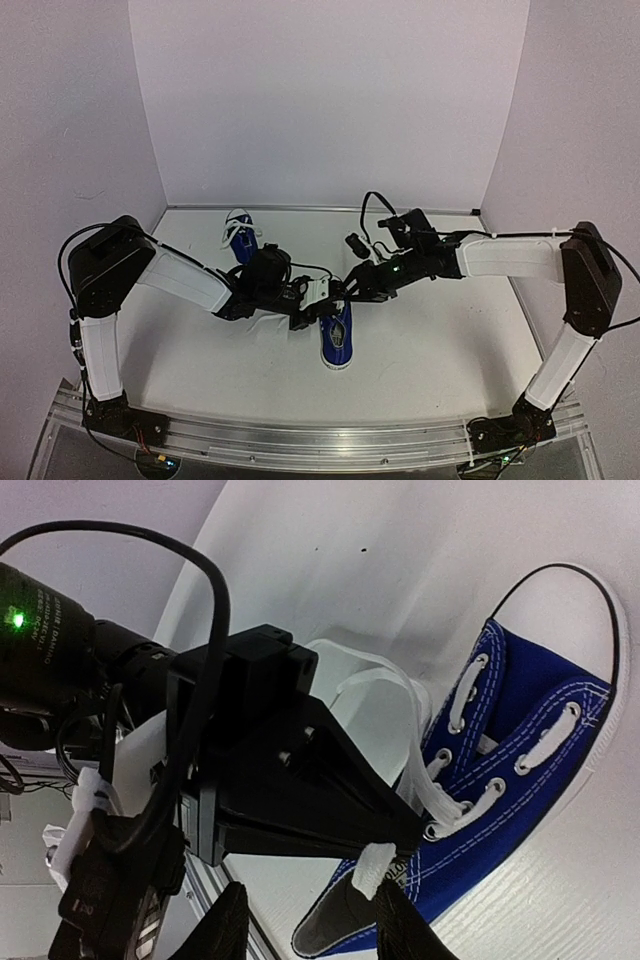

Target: Tie the shoes

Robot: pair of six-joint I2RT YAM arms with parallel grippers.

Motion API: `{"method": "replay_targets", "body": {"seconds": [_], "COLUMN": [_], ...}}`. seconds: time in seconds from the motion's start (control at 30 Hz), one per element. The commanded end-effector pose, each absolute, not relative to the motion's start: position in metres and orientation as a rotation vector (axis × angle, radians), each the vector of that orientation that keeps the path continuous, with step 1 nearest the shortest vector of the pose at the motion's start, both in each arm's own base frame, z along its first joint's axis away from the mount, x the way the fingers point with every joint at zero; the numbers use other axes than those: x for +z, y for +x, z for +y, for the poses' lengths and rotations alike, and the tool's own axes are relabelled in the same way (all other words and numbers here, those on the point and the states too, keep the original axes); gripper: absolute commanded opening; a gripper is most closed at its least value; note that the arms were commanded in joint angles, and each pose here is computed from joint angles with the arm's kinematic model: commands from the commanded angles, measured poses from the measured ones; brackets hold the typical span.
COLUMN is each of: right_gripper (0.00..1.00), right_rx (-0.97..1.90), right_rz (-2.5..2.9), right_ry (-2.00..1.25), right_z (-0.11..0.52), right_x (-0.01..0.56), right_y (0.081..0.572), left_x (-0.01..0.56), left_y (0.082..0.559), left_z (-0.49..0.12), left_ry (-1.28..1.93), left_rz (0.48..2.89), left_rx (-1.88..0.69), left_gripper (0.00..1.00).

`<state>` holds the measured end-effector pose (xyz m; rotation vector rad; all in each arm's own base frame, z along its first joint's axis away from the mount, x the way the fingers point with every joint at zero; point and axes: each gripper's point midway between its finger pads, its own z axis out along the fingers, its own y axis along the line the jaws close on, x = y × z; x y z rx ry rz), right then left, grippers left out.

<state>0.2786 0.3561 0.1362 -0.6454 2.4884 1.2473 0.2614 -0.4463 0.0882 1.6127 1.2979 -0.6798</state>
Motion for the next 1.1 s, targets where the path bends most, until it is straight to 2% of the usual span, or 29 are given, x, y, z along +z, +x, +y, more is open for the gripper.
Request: {"method": "replay_targets", "body": {"seconds": [0.0,0.33,0.43,0.53,0.6,0.67,0.73,0.83,0.93,1.07], "right_gripper": [0.38,0.28,0.18,0.02,0.0,0.0,0.0,0.0,0.0,0.0], "right_rx": [1.29,1.265,1.262,1.265,1.262,1.256,1.25,1.245,1.246,1.246], "right_rz": [2.448,2.498,2.497,2.497,2.495,2.489,2.486,2.483,2.48,2.474], "right_ry": [-0.651,-0.647,-0.649,-0.652,-0.653,-0.651,-0.649,-0.648,-0.653,-0.658], "right_z": [0.372,0.374,0.375,0.375,0.375,0.375,0.374,0.374,0.375,0.377], "right_x": [0.135,0.115,0.114,0.114,0.115,0.117,0.118,0.118,0.119,0.12], "right_y": [0.289,0.29,0.29,0.291,0.291,0.291,0.292,0.293,0.294,0.296], "left_x": [0.108,0.109,0.109,0.11,0.112,0.117,0.12,0.131,0.128,0.099], "left_y": [0.265,0.266,0.265,0.266,0.268,0.274,0.285,0.303,0.312,0.317], "left_z": [-0.453,-0.454,-0.454,-0.453,-0.451,-0.445,-0.432,-0.397,-0.366,-0.334], "left_ry": [1.596,1.596,1.596,1.589,1.575,1.551,1.536,1.515,1.48,1.5], "left_rz": [1.251,1.246,1.247,1.252,1.27,1.316,1.432,1.602,1.737,1.919], "left_rx": [-0.669,-0.666,-0.668,-0.664,-0.656,-0.632,-0.6,-0.646,-0.604,-0.439], "left_gripper": [0.0,0.0,0.0,0.02,0.09,0.21,0.31,0.41,0.47,0.48]}}
